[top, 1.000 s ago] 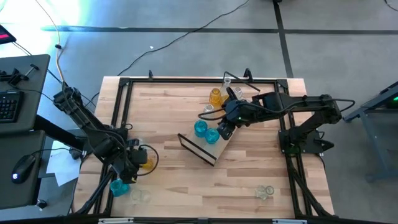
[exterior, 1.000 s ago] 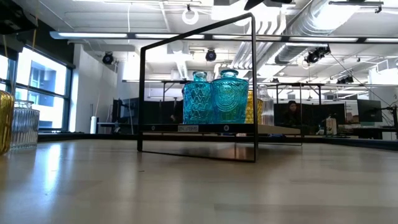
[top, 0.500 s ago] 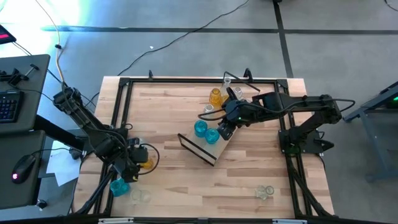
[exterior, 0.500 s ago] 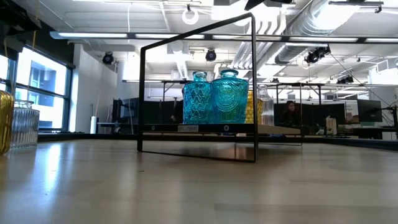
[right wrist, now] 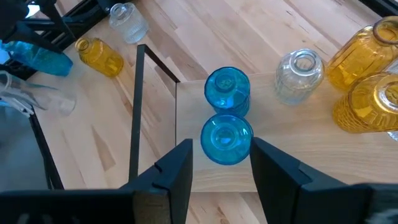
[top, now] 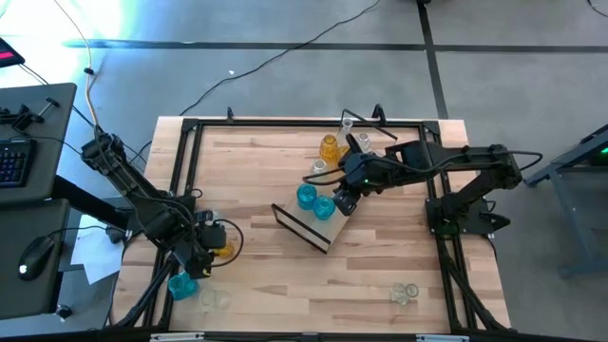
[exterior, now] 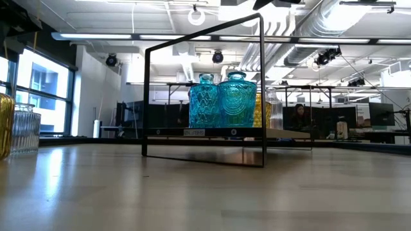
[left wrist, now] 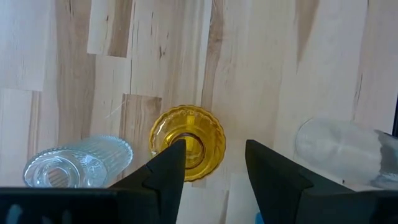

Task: Sort vases onto shelf
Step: Put the yellow vase on the shelf and align with the other yellow vase

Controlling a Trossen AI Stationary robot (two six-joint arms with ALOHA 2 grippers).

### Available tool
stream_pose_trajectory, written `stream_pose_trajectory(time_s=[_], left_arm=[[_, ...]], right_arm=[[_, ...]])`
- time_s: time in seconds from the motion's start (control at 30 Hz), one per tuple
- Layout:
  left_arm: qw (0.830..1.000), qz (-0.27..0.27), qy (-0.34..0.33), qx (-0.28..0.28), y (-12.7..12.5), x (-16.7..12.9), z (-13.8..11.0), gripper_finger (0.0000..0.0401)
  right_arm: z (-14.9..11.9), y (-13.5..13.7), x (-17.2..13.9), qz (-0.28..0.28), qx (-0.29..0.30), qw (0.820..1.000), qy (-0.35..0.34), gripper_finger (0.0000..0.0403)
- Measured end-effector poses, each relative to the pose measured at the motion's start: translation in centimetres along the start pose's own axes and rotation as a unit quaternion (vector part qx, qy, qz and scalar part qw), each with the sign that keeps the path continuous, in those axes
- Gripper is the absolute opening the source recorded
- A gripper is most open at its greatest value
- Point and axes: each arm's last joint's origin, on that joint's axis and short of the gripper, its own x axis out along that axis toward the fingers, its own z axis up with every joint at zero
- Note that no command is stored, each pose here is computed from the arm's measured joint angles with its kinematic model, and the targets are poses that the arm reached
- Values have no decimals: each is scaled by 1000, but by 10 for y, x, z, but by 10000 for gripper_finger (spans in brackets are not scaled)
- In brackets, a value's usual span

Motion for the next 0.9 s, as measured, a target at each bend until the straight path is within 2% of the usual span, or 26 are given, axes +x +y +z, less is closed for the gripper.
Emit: stream_pose_trajectory(time_s=[0.57, 0.9], left_arm=[[1000, -13, 7, 0, -4, -1, -4, 159], [1000, 1, 15, 0, -6, 7, -2, 158]], right_arm=[[0, 0, 0, 0, -1, 1000, 0, 140], [0, 0, 0, 0, -4, 1000, 0, 140]])
